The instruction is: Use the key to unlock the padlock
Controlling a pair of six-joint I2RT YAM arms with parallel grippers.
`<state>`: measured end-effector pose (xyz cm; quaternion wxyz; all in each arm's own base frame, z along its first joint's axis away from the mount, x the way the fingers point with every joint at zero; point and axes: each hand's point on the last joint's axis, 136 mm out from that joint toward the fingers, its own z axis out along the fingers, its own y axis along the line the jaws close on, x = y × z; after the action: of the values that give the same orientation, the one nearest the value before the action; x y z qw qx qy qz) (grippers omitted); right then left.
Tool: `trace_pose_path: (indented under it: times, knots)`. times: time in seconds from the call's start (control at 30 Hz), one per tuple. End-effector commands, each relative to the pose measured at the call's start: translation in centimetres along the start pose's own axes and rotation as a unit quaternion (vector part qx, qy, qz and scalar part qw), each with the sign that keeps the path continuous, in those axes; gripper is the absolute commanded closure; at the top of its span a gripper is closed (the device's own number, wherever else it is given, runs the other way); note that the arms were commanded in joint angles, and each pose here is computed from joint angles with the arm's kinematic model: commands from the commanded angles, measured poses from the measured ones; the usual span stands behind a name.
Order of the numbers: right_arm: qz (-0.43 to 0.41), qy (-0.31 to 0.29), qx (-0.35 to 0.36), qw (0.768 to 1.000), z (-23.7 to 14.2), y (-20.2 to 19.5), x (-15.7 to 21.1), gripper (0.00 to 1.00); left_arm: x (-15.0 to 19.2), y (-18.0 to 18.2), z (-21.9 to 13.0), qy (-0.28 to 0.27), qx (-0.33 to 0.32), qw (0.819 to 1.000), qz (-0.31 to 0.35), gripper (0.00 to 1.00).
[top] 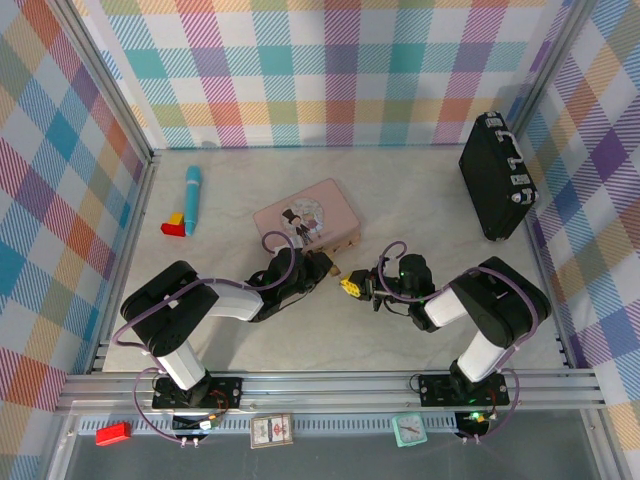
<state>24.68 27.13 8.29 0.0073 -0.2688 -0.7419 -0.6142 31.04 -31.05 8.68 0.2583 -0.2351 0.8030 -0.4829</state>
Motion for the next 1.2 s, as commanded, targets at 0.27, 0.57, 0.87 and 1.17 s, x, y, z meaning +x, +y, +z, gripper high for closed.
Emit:
trace_pose_path:
  times: [0.27,0.57,0.87,1.17]
  knots:
    - [-0.001,-0.001,-0.021,1.0,0.0,0.4,-0.3,1.0,3.1,-4.3,-0.8,0.067,0.08,0.993,-0.052,1.0]
    - [-0.001,-0.005,-0.027,1.0,0.0,0.8,-0.6,1.0,3.3,-4.3,-0.8,0.069,0.079,0.993,-0.05,1.0]
    - [-0.005,-0.005,-0.036,0.999,0.1,1.5,-0.8,1.0,3.5,-4.5,-0.9,0.07,0.08,0.993,-0.049,1.0]
    - [-0.004,-0.006,-0.033,0.999,0.0,1.3,-0.8,1.0,3.7,-4.6,-0.7,0.072,0.081,0.993,-0.048,1.0]
